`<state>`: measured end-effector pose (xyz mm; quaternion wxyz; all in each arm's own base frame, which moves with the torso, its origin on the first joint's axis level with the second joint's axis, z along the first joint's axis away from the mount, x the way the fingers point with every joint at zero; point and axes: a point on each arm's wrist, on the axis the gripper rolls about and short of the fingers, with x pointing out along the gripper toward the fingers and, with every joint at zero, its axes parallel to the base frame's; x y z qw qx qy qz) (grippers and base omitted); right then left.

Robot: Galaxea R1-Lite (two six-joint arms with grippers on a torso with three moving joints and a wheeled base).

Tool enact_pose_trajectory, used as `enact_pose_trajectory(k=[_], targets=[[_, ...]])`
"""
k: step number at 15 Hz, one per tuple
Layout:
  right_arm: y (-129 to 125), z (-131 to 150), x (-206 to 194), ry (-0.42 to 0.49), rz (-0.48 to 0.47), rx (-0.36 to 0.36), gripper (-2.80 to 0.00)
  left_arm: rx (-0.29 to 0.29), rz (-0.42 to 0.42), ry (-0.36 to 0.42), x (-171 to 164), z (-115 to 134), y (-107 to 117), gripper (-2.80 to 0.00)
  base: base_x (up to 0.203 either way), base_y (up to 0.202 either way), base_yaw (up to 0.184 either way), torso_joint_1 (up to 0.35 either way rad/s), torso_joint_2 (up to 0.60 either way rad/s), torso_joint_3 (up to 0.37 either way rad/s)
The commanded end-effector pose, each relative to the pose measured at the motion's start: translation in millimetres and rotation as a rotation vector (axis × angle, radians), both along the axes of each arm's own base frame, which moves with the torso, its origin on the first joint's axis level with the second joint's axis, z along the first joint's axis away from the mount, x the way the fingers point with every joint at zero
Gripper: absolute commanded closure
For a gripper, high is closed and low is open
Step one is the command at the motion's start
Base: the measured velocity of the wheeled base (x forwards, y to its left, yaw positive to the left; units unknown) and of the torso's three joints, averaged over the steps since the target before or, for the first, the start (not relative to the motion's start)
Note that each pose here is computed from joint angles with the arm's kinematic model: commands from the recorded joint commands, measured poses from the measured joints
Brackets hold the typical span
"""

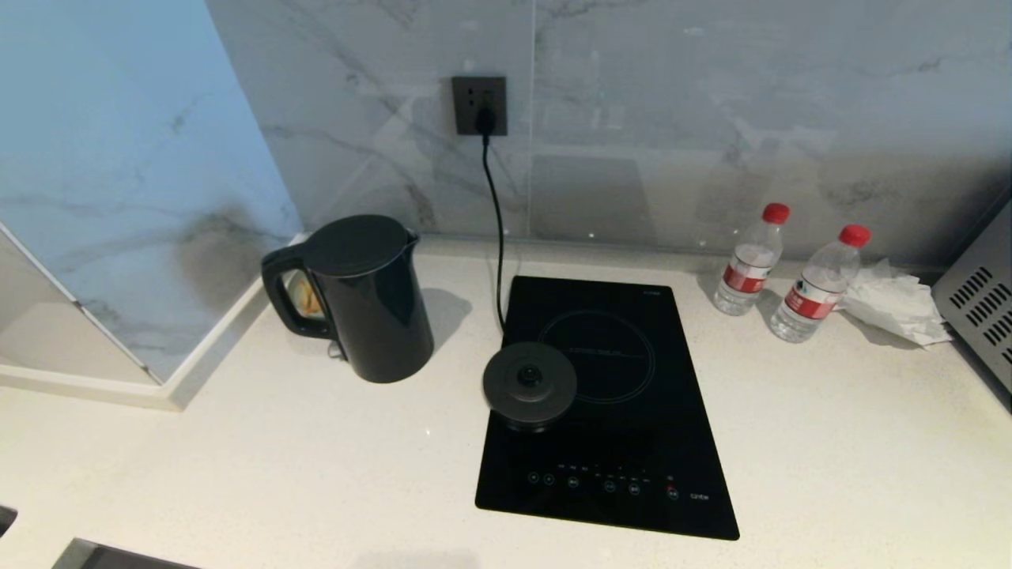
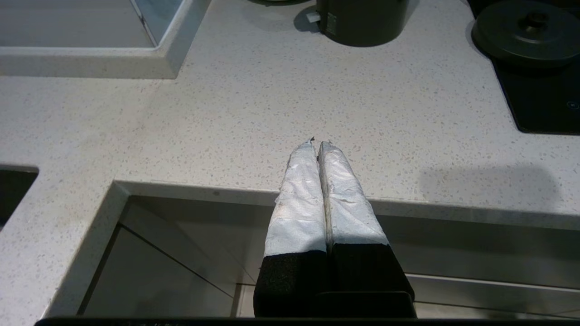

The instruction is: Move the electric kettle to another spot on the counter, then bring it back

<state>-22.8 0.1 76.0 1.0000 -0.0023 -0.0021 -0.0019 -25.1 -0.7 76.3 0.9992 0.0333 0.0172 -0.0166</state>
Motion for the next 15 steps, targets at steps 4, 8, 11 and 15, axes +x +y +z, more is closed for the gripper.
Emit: enact_pose_trajectory(k=[4, 8, 11, 15], targets=[[0.0, 0.0, 0.0, 0.0, 0.001, 0.0, 0.0, 0.0, 0.0, 0.004, 0.2, 0.1, 0.0, 0.0, 0.0, 0.0, 0.0, 0.0, 0.0, 0.0], [0.0, 0.4, -0.1, -0.002, -0.001, -0.001, 0.0, 0.0, 0.0, 0.004, 0.2, 0.1, 0.0, 0.0, 0.0, 0.0, 0.0, 0.0, 0.0, 0.0], [0.0, 0.2, 0.0, -0.001, 0.0, 0.0, 0.0, 0.0, 0.0, 0.004, 0.2, 0.1, 0.0, 0.0, 0.0, 0.0, 0.0, 0.0, 0.0, 0.0], [0.0, 0.0, 0.0, 0.0, -0.001, -0.001, 0.0, 0.0, 0.0, 0.004, 0.2, 0.1, 0.0, 0.0, 0.0, 0.0, 0.0, 0.0, 0.0, 0.0]])
